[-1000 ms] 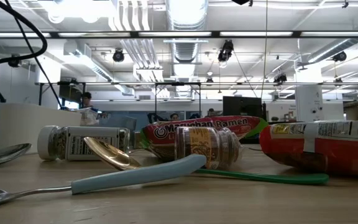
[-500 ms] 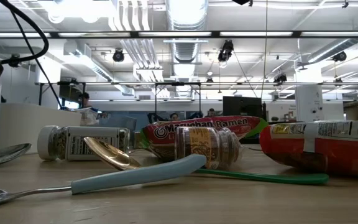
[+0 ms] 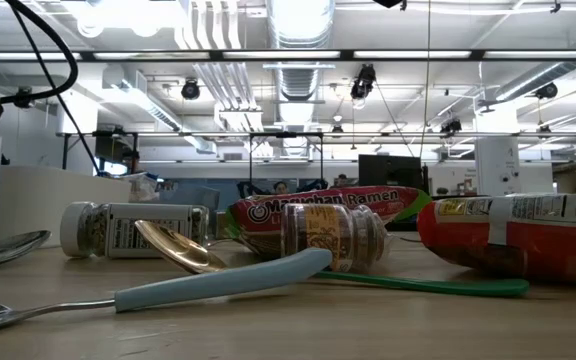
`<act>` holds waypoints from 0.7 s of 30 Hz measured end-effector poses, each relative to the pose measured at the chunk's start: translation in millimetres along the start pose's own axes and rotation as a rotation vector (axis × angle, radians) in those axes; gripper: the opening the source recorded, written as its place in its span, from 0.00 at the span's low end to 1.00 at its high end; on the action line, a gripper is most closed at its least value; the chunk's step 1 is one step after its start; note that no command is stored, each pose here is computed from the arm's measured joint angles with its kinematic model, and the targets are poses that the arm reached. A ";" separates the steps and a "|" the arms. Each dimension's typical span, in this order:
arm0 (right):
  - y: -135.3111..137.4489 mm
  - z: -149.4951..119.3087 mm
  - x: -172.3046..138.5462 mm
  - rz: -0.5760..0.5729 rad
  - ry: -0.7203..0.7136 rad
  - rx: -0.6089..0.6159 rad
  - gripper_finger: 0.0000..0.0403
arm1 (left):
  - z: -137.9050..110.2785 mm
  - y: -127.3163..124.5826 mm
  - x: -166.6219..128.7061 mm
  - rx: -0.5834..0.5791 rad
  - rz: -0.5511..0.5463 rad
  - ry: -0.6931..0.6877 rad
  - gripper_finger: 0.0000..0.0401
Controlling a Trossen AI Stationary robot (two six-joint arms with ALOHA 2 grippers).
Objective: Pick & Place Food Item
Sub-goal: Put the white seasoning bottle into the white bin
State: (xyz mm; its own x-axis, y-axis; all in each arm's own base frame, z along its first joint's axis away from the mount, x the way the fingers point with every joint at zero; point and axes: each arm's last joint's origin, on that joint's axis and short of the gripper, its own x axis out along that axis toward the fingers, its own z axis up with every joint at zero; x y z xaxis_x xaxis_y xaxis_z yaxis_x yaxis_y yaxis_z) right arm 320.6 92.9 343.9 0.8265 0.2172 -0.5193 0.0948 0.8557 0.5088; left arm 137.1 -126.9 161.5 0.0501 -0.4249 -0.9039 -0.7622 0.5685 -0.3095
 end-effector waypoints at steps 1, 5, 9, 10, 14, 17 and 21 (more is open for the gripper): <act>0.0 0.0 0.0 0.000 0.000 0.000 0.69 | 0.2 0.0 -0.1 -0.001 -0.001 0.000 0.24; 0.0 0.0 0.0 0.000 0.001 0.000 0.69 | 0.9 -0.4 -0.4 -0.005 -0.004 0.002 0.29; 0.1 -0.1 0.0 0.004 0.003 0.000 0.69 | 1.7 -0.7 -0.7 -0.008 -0.007 0.008 0.37; 0.1 -0.1 0.0 0.004 0.003 0.000 0.69 | 1.7 -0.7 -0.7 -0.008 -0.007 0.008 0.40; 0.1 -0.1 0.0 0.004 0.003 0.000 0.69 | 1.7 -1.0 -0.8 -0.007 -0.009 0.011 0.50; 0.1 -0.2 0.1 0.004 0.004 0.000 0.69 | 2.2 -2.4 -1.2 -0.011 -0.023 0.029 0.57; 0.1 -0.1 0.1 0.004 0.004 0.000 0.69 | 3.3 -8.4 -4.2 -0.011 -0.068 0.066 0.62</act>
State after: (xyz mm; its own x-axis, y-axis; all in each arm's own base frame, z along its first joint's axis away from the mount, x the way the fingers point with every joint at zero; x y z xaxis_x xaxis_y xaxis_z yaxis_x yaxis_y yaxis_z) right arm 320.6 93.0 343.7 0.8249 0.2220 -0.5199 0.0915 0.8550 0.5104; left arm 145.4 -127.5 166.9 0.0595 -0.5081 -0.8593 -0.7654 0.5294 -0.3660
